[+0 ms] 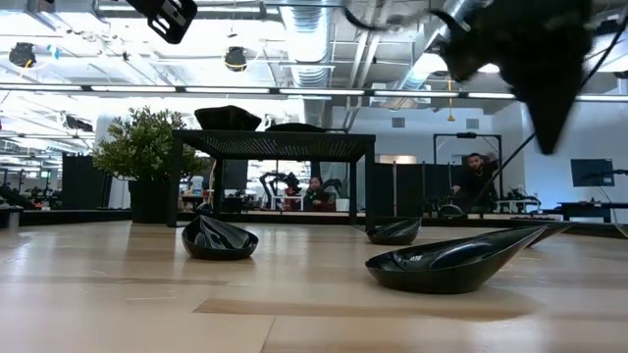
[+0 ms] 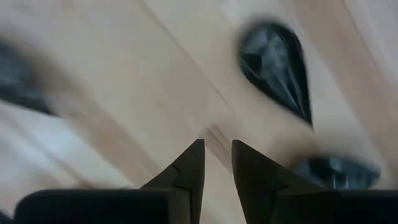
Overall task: Pick & Place Mini shaped plates
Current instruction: Stack the leaf shaped plate on top of the leaf shaped plate on the shelf
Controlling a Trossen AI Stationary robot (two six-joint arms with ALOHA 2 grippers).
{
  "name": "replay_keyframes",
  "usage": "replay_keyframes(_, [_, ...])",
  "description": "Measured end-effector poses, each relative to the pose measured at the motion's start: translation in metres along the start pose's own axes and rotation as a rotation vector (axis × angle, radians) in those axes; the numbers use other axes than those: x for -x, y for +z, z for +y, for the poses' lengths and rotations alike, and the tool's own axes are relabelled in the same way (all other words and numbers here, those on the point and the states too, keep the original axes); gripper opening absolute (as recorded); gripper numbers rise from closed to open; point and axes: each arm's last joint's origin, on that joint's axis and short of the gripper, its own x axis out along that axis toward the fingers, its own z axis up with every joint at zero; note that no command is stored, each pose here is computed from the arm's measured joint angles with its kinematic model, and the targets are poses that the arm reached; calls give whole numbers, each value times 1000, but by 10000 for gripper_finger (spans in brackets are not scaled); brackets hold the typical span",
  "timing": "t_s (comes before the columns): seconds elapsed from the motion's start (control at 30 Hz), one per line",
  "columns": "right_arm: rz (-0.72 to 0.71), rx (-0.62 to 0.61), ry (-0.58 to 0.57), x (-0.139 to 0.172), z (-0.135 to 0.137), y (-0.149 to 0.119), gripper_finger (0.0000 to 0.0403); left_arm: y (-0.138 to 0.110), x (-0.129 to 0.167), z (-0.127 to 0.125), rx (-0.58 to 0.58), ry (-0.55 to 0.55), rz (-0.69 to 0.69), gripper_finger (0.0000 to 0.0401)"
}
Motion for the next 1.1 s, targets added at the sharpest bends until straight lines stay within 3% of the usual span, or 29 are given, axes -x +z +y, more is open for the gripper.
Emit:
replay_keyframes(0.23, [120, -287, -99, -28, -21, -27, 75, 0, 0, 0, 0, 0, -1, 100])
replay_keyframes(0.53, [129, -416, -191, -48, -31, -36, 75, 1, 0, 0, 0, -1, -6, 100])
replay_keyframes(1.1, [87, -446, -240, -74, -48, -42, 74, 3, 0, 0, -3, -3, -28, 100])
